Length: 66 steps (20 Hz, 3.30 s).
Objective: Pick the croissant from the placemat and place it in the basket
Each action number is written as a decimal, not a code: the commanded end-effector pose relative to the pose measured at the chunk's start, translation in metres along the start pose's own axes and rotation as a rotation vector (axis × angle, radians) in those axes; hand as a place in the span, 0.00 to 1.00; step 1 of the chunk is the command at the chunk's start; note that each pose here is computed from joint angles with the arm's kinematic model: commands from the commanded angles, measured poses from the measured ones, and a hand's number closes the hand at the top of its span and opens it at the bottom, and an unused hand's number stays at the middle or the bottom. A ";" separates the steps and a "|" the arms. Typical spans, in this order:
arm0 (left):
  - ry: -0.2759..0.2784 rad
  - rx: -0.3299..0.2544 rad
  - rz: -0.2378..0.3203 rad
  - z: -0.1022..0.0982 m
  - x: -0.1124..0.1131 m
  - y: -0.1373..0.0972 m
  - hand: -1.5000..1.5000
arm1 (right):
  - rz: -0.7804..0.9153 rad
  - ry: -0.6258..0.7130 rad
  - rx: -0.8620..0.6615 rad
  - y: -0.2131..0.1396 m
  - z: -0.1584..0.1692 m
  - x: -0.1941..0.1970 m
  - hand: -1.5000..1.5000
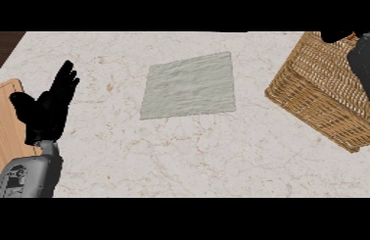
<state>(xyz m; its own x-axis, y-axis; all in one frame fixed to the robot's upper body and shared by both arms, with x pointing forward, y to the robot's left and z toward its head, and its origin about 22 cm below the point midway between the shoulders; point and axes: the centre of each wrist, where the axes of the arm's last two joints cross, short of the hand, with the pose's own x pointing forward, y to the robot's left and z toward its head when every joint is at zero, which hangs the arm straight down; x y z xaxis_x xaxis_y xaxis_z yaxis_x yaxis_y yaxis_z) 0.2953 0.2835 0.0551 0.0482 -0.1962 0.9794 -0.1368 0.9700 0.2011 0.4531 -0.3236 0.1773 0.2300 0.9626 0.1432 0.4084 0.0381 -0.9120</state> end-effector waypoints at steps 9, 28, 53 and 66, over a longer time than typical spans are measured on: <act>-0.001 -0.020 0.000 0.004 0.000 -0.008 0.50 | 0.150 0.099 0.238 0.002 -0.007 -0.020 1.00; -0.019 -0.030 0.004 -0.005 0.013 -0.006 0.50 | 0.201 0.130 0.260 0.034 0.015 -0.042 1.00; -0.026 -0.017 0.007 0.000 -0.003 -0.004 0.50 | 0.202 0.269 0.491 0.040 0.023 -0.063 1.00; -0.015 -0.015 0.014 0.002 -0.011 0.007 0.50 | -0.165 0.337 0.229 0.028 0.014 -0.059 0.00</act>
<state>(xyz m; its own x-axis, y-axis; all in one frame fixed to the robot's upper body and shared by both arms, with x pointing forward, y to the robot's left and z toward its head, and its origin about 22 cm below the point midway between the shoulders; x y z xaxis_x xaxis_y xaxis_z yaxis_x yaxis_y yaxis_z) 0.2943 0.2834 0.0502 0.0318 -0.1914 0.9810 -0.1206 0.9736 0.1939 0.4338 -0.3811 0.1294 0.5000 0.8295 0.2489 0.1487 0.2008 -0.9683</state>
